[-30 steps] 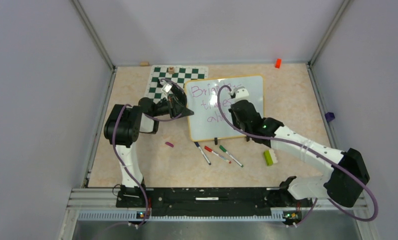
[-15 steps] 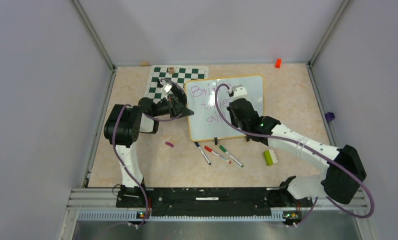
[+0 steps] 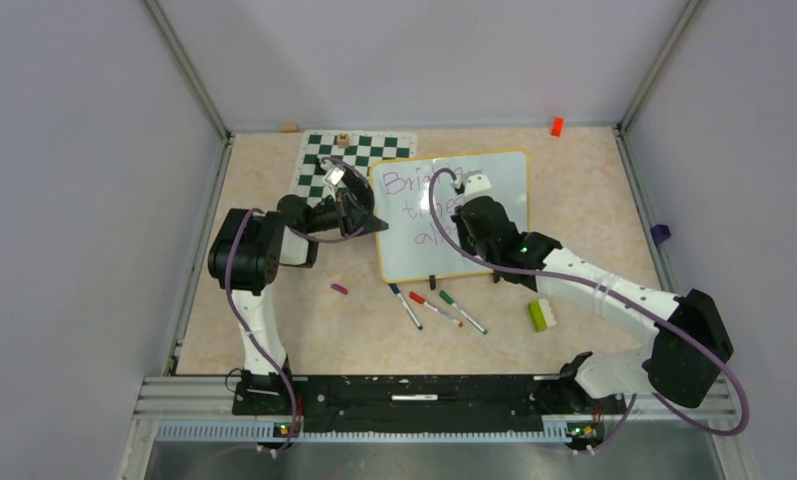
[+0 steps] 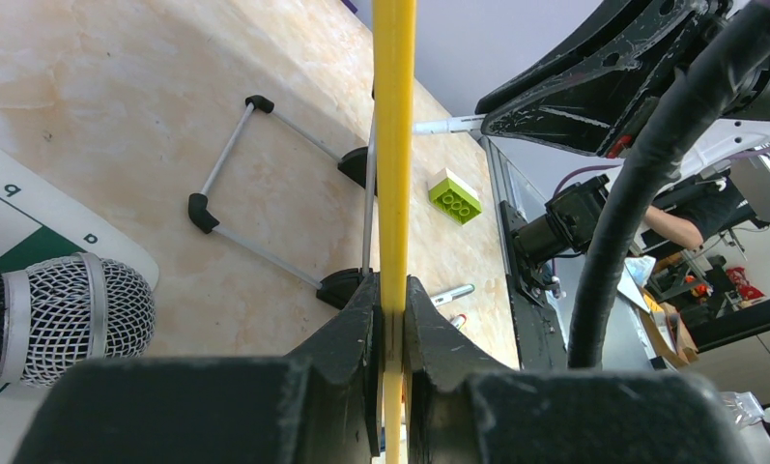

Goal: Write a sentence on the whiteboard

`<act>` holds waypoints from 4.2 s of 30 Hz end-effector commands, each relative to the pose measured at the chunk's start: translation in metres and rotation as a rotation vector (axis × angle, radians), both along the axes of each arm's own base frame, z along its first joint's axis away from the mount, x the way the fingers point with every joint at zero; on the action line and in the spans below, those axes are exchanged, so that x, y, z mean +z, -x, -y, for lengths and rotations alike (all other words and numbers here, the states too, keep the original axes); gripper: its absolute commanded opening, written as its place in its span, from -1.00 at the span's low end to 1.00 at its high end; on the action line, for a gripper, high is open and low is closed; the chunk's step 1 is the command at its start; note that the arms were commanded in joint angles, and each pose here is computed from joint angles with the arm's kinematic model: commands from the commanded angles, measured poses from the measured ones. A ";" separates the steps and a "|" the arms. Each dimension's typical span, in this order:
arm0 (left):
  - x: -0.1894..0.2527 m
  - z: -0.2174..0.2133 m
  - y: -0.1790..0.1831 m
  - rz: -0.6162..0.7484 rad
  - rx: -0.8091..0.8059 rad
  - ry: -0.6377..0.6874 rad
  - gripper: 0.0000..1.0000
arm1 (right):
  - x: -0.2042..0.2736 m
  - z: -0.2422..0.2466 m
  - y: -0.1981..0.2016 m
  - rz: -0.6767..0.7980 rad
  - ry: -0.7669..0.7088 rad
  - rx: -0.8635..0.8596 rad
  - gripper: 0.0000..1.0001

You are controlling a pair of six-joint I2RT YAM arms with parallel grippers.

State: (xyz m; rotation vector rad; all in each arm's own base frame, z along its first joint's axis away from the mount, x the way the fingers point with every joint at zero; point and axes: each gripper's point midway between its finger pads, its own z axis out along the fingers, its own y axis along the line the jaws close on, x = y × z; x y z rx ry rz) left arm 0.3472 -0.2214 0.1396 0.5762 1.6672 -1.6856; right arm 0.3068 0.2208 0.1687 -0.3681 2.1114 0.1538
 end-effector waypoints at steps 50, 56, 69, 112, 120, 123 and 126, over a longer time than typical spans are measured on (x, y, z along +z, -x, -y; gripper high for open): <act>0.021 0.003 0.004 0.129 -0.017 0.015 -1.00 | -0.005 0.024 0.005 -0.011 0.033 -0.079 -1.00; 0.021 0.003 0.004 0.133 -0.017 0.015 -1.00 | 0.018 0.021 0.004 0.025 -0.002 -0.067 -1.00; 0.021 0.003 0.004 0.132 -0.018 0.015 -1.00 | 0.024 0.039 -0.004 0.041 -0.028 -0.112 -1.00; 0.020 0.003 0.005 0.129 -0.020 0.014 -1.00 | 0.008 0.022 -0.012 0.033 -0.058 -0.065 -1.00; 0.020 0.003 0.004 0.131 -0.020 0.014 -1.00 | -0.013 0.029 0.002 -0.037 -0.026 -0.057 -1.00; 0.021 0.003 0.005 0.130 -0.019 0.015 -1.00 | -0.014 0.036 0.003 -0.038 0.001 -0.077 -1.00; 0.021 0.003 0.004 0.130 -0.019 0.015 -1.00 | -0.009 0.041 0.000 -0.018 0.019 -0.098 -1.00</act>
